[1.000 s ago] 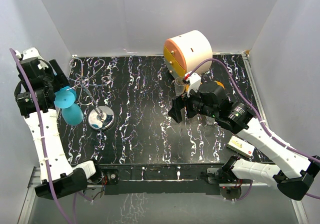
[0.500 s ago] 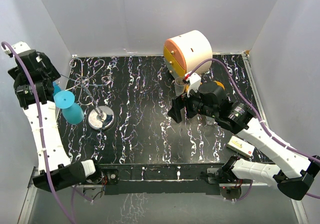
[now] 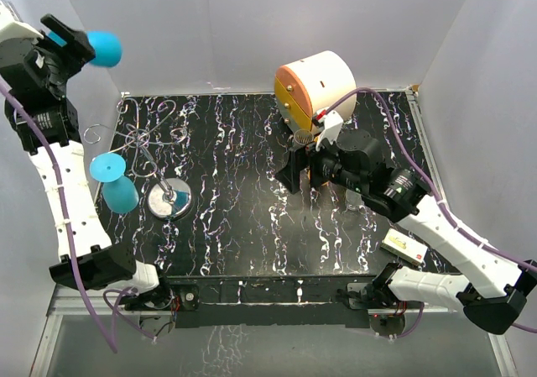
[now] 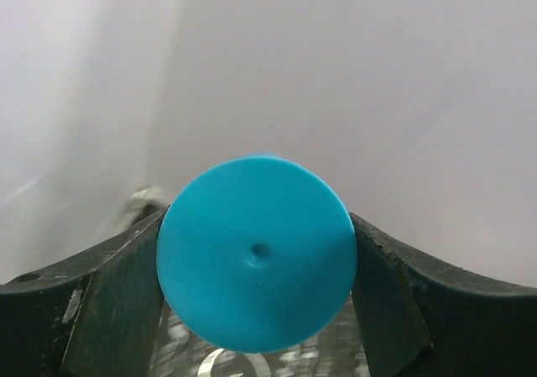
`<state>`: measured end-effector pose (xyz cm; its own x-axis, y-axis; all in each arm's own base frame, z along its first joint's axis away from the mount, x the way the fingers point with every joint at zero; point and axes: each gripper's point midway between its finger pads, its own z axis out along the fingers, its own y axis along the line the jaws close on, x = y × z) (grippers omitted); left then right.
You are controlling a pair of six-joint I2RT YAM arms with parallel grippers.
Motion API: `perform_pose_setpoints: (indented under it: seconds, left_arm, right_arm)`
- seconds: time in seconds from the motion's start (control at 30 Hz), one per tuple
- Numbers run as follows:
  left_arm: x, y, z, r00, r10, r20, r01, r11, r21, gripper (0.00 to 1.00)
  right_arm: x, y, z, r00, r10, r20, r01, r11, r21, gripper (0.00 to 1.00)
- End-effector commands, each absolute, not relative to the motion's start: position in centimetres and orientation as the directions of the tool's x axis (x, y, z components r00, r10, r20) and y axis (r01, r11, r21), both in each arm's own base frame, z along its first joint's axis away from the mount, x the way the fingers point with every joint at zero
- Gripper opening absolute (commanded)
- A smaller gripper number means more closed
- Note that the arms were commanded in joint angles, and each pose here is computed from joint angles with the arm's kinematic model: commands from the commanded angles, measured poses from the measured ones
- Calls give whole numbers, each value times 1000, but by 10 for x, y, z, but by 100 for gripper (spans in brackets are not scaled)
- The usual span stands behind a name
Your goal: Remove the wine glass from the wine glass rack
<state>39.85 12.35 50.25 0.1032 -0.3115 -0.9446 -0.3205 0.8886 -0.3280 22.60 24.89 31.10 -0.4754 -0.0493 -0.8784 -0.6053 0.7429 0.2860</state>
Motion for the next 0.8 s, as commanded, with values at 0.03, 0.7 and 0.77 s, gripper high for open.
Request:
perform_pose_setpoints:
  seconds: [0.03,0.7,0.77]
  left_arm:
    - [381,25,607,225,-551,-804,304,823,-479,61]
    - [264,-115,527,-410,-723,-556,685,158,-711,59]
    - [259,-122,516,-439,-706,-556,675,149,-723,59]
  right_arm:
    - [242,269,387,-358,169,-918,-632,680,371,98]
    - [255,328,540,-423,428,-799,-884,-1,467,98]
    - [245,330,541,-466,427,-775,-875,-92,476,98]
